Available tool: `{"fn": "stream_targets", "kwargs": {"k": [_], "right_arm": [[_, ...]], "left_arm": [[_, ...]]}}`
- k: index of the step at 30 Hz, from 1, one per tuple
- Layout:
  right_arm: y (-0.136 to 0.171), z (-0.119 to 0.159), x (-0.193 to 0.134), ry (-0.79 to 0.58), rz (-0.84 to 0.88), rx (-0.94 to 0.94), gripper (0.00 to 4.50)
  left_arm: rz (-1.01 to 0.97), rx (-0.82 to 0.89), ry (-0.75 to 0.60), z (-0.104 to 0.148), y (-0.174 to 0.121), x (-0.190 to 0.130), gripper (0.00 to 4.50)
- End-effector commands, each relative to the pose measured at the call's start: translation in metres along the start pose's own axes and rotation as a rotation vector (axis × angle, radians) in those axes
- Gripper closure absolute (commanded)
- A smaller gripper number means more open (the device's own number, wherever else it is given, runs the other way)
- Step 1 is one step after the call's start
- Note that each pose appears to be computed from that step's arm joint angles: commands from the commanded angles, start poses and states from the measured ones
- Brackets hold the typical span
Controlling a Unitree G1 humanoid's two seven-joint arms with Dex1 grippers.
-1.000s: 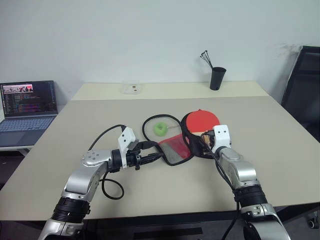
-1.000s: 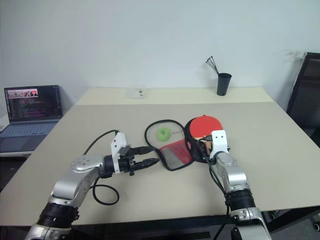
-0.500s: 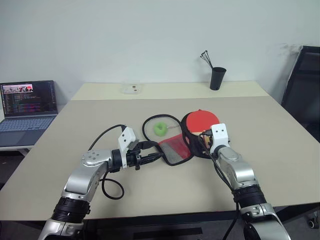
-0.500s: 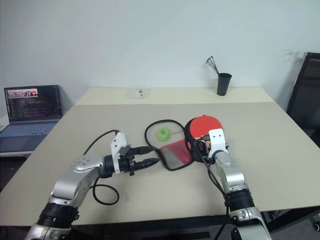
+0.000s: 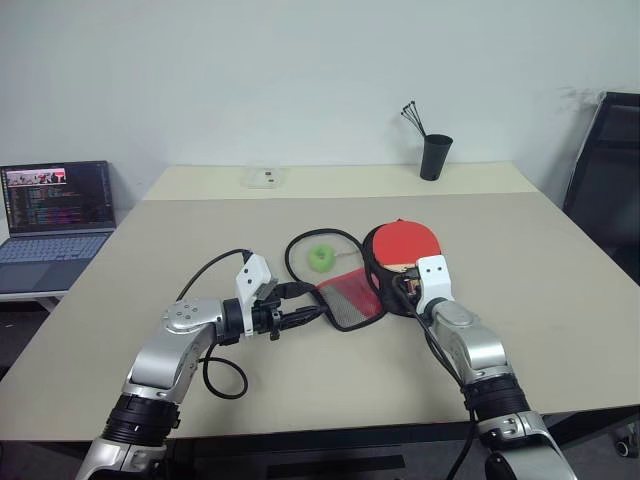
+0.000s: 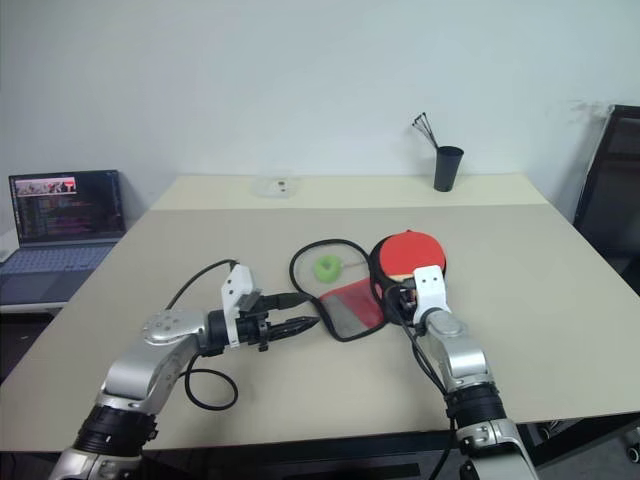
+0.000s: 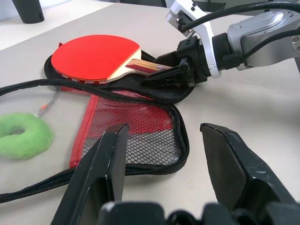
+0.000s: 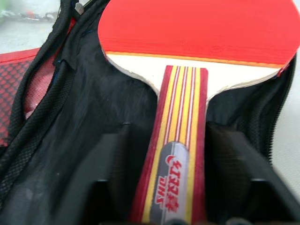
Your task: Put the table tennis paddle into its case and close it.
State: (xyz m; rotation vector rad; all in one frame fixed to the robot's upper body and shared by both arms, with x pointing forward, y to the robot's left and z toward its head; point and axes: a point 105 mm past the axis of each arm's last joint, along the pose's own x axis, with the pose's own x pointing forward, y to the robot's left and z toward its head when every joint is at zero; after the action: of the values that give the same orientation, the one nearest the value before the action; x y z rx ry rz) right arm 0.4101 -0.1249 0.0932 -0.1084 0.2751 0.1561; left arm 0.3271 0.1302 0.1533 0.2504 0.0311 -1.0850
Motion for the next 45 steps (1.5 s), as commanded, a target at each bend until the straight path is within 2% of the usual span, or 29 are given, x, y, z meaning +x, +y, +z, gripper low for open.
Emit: {"fn": "stream_targets", "kwargs": {"k": [1,8,20,27,29,30,33,36,42,45], "right_arm": [[-0.003,0.011,-0.004,-0.035,-0.011,-0.001,3.16],[-0.003,0.020,-0.015,-0.046,-0.019,0.036,3.15],[0.002,0.016,-0.020,-0.017,-0.026,0.082,3.15],[0.008,0.023,-0.019,-0.046,-0.005,0.084,0.89],[0.015,0.028,-0.023,-0.060,0.053,0.095,0.19],[0.019,0.031,-0.025,-0.069,0.085,0.098,0.03],[0.033,0.047,-0.041,-0.122,0.240,0.103,0.03],[0.040,0.062,-0.072,-0.162,0.448,0.050,0.03],[0.025,0.079,-0.119,-0.150,0.681,-0.036,0.03],[0.019,0.082,-0.129,-0.140,0.715,-0.081,0.00]], "left_arm": [[0.002,0.035,-0.017,0.006,0.001,-0.003,1.83],[0.001,0.036,-0.016,0.005,0.001,-0.004,1.83],[-0.004,0.036,-0.018,0.007,-0.002,0.000,1.83],[0.002,0.034,-0.016,0.008,-0.002,-0.001,1.83],[0.009,0.032,-0.015,0.008,-0.001,-0.002,1.83],[0.012,0.032,-0.014,0.007,-0.001,-0.002,1.83],[0.032,0.025,-0.001,0.005,0.002,-0.007,1.83],[0.080,0.015,0.040,-0.005,0.011,-0.016,1.83],[0.209,0.032,0.127,-0.025,0.038,-0.025,1.83],[0.304,0.024,0.181,-0.037,0.056,-0.026,2.43]]}}
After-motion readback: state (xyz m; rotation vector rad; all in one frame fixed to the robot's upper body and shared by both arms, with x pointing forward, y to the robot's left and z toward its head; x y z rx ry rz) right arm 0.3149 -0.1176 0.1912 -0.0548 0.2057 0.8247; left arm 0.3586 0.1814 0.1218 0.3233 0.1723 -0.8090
